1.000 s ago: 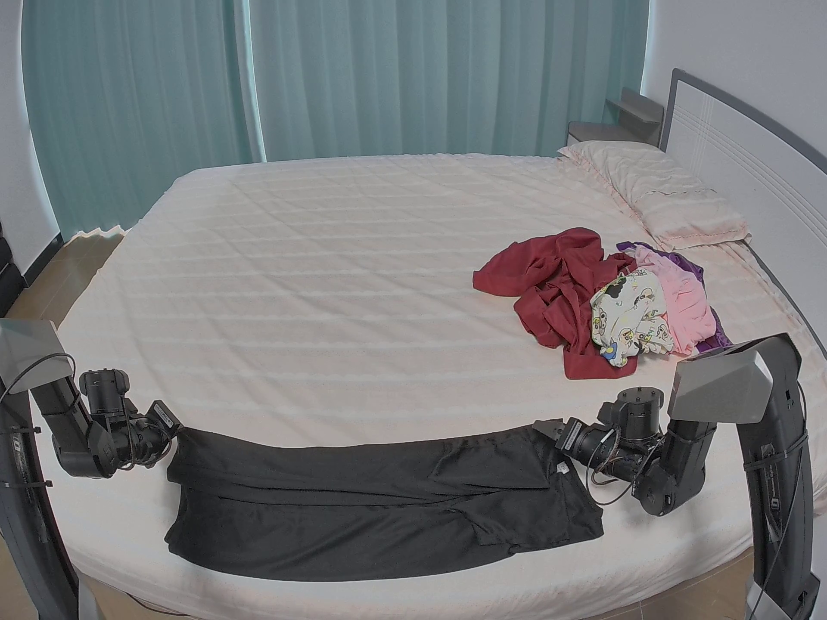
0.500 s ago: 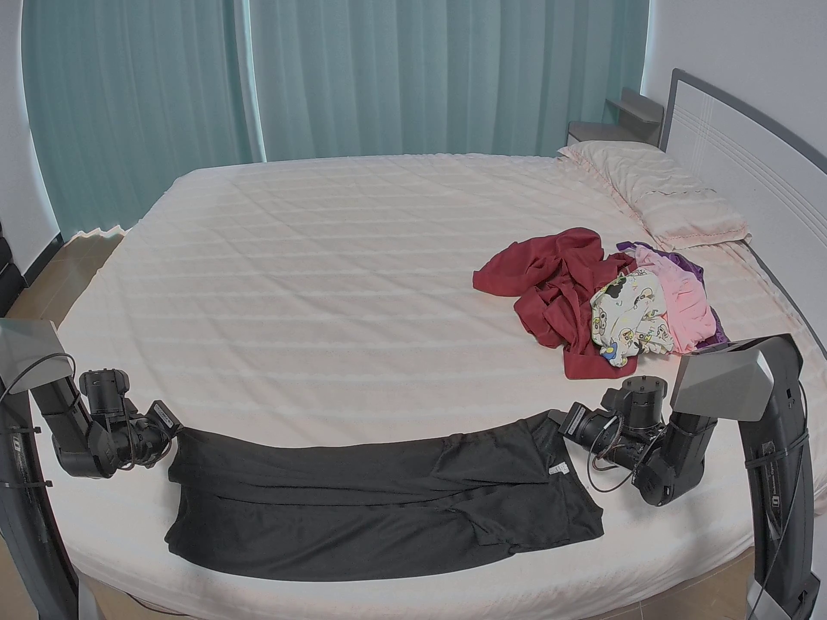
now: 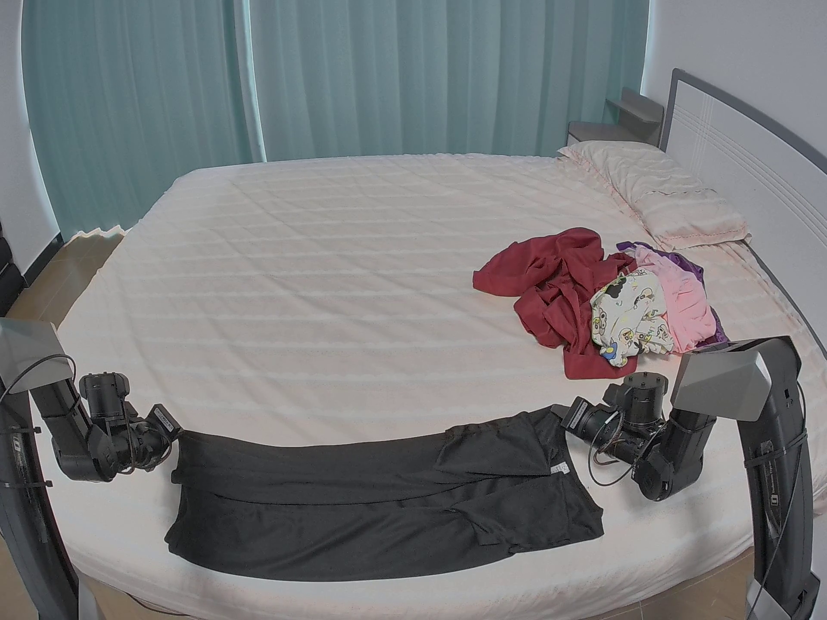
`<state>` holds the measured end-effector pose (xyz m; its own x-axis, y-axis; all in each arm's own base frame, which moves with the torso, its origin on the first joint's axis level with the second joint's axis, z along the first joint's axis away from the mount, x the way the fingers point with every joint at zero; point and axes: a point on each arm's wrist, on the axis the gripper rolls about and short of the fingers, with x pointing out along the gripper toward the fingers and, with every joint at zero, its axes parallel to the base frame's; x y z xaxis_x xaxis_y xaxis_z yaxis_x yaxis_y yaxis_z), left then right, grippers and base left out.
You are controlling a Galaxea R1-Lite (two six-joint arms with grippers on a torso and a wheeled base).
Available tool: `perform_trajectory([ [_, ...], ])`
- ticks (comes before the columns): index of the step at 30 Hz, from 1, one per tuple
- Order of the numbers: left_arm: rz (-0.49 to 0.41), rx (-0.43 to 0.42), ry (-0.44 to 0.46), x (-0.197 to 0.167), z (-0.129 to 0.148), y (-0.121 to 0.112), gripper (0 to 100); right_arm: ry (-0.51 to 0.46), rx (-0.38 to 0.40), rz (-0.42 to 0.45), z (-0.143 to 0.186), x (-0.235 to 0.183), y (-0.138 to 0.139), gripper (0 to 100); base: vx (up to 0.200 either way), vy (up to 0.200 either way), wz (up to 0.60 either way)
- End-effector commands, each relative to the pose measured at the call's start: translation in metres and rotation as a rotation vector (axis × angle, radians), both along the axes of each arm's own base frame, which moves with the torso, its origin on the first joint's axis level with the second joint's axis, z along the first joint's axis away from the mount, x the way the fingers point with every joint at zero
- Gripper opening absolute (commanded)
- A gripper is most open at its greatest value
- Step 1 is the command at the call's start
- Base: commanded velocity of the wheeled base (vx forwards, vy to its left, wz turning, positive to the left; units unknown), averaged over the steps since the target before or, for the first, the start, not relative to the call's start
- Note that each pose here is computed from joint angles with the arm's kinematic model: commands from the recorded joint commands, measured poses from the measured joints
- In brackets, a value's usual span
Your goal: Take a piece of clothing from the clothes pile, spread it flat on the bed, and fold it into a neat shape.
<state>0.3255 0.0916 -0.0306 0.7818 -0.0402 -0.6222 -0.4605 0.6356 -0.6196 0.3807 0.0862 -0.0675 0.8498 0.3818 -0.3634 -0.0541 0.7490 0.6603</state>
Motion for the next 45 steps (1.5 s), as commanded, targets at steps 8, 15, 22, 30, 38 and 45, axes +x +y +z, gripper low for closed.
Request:
perform_trajectory([
  [8,-0.003,-0.001,0.004,-0.002,-0.001,-0.001,100,-0.004,0.001,-0.006,0.0,0.001,-0.003,100,0.0,0.0,0.0],
  [15,0.003,-0.005,0.0,-0.002,0.0,0.0,100,0.021,0.006,-0.012,0.015,-0.019,-0.011,100,0.0,0.0,0.0],
  [22,0.024,-0.088,-0.038,-0.009,0.014,0.011,100,0.068,0.027,0.096,0.018,-0.05,-0.002,100,0.0,0.0,0.0],
  [30,0.004,-0.126,-0.061,-0.012,0.021,0.017,100,0.101,0.015,0.185,0.011,-0.06,0.018,100,0.0,0.0,0.0],
  [38,0.003,-0.124,-0.06,-0.012,0.019,0.017,100,0.137,-0.023,0.204,0.005,-0.064,0.02,100,0.0,0.0,0.0],
  [45,0.003,-0.124,-0.06,-0.012,0.019,0.017,100,0.122,-0.073,0.225,-0.002,-0.063,0.021,100,0.0,0.0,0.0],
])
